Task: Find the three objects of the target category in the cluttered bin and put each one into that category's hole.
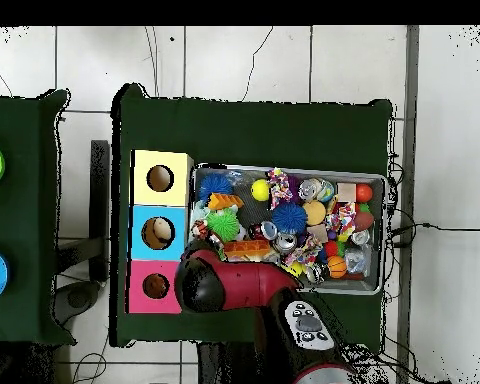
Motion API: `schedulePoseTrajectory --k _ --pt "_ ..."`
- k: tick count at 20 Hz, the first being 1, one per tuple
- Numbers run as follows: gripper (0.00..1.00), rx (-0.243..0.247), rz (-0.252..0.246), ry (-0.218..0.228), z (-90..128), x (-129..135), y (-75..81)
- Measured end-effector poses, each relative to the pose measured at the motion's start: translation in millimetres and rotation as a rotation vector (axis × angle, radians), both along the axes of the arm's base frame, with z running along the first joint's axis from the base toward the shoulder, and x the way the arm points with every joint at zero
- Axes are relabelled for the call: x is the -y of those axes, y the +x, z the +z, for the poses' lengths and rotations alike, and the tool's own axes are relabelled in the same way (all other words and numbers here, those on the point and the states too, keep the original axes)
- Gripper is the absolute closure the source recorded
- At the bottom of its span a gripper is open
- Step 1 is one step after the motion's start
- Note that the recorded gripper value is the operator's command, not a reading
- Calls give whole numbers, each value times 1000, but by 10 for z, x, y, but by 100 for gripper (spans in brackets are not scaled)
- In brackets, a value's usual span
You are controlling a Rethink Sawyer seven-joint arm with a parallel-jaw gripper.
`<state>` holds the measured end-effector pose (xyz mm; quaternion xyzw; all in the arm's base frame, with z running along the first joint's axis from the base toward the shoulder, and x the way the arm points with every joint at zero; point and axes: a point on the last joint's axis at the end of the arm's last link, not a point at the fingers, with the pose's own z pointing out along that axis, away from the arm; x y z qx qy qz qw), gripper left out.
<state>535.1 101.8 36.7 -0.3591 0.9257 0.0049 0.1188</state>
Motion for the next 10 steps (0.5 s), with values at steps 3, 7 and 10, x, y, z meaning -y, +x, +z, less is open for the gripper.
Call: schedulePoseTrajectory --k 3,7,10 --pt "0 -6 0 0 -1 1 -2" --pt "0 -6 0 0 -1 1 -2" --pt "0 -8 1 -1 7 3 -1"
